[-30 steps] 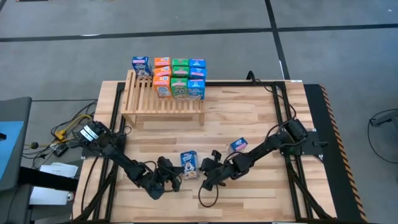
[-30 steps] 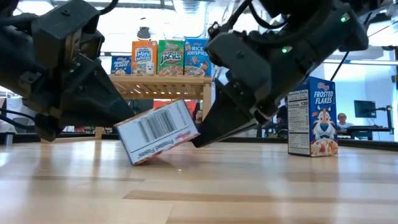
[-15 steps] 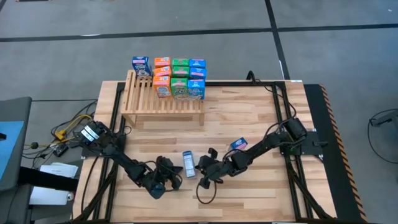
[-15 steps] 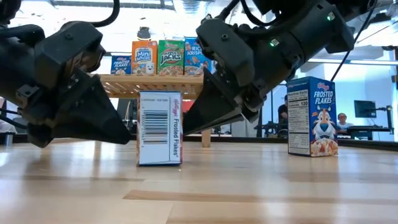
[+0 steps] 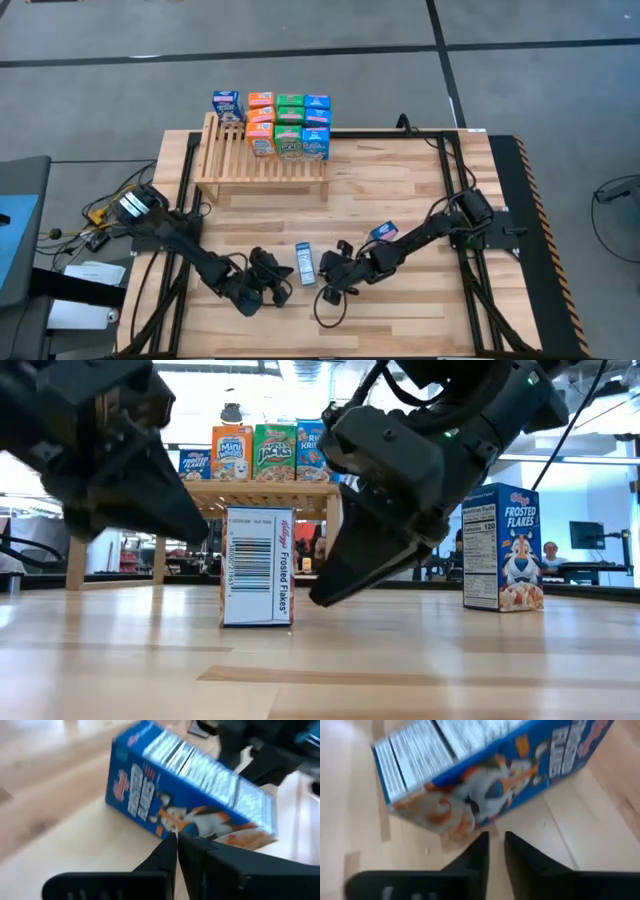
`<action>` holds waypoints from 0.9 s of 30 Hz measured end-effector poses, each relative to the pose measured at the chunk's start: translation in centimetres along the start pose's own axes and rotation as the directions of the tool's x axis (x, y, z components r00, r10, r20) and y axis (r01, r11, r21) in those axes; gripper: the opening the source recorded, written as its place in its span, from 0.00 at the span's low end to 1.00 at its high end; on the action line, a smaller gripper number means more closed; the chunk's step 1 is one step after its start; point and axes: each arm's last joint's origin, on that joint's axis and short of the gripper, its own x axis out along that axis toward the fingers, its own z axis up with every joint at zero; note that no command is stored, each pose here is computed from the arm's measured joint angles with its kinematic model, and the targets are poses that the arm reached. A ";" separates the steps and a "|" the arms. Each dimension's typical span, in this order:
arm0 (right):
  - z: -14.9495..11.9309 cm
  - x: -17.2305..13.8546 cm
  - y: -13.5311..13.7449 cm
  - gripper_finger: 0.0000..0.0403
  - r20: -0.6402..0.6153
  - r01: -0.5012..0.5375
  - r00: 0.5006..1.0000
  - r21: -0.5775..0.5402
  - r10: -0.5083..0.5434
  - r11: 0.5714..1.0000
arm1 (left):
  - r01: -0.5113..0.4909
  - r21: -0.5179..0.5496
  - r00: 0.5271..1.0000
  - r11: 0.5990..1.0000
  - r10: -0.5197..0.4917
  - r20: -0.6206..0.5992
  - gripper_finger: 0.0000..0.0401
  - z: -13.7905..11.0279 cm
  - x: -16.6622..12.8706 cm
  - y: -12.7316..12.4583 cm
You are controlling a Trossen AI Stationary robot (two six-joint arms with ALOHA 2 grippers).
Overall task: Stack cereal on shelf
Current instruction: Put the left blue cereal on the shelf
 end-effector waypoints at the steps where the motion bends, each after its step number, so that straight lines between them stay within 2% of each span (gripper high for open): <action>1: 0.0 0.0 0.0 0.23 -0.020 0.005 1.000 -0.007 -0.005 1.000 | -0.003 0.025 1.000 1.000 0.003 -0.003 0.03 0.6 -0.3 0.0; 7: 0.7 -0.7 0.7 0.48 -0.163 -0.039 0.986 -0.032 0.034 0.999 | 0.020 0.135 0.999 0.991 -0.016 -0.035 0.21 3.6 -1.8 0.3; 11: 2.5 -2.9 1.2 0.65 -0.225 -0.027 0.974 -0.044 0.016 0.999 | 0.082 0.183 0.993 0.980 -0.063 -0.104 0.37 5.0 -2.2 0.5; 14: 4.0 -4.8 1.5 0.74 -0.253 -0.003 0.968 -0.021 -0.002 1.000 | 0.128 0.194 0.981 0.973 -0.095 -0.169 0.47 5.9 -2.7 0.8; 16: 5.0 -6.3 1.6 0.78 -0.258 0.015 0.966 0.021 -0.009 1.000 | 0.148 0.205 0.975 0.968 -0.107 -0.196 0.53 6.6 -3.0 1.0; 20: 7.2 -7.4 2.5 0.79 -0.185 0.016 0.983 0.158 0.013 0.987 | 0.136 0.267 0.974 0.954 -0.080 -0.210 0.61 7.8 -4.3 1.9; 22: 7.8 -6.6 3.0 0.79 -0.148 0.047 0.989 0.207 -0.016 0.977 | 0.119 0.323 0.974 0.939 -0.047 -0.222 0.63 8.3 -5.0 2.6; 27: 9.0 -3.3 3.6 0.79 -0.146 0.104 0.988 0.319 -0.059 0.942 | 0.115 0.394 0.970 0.912 -0.018 -0.242 0.67 9.5 -6.5 3.8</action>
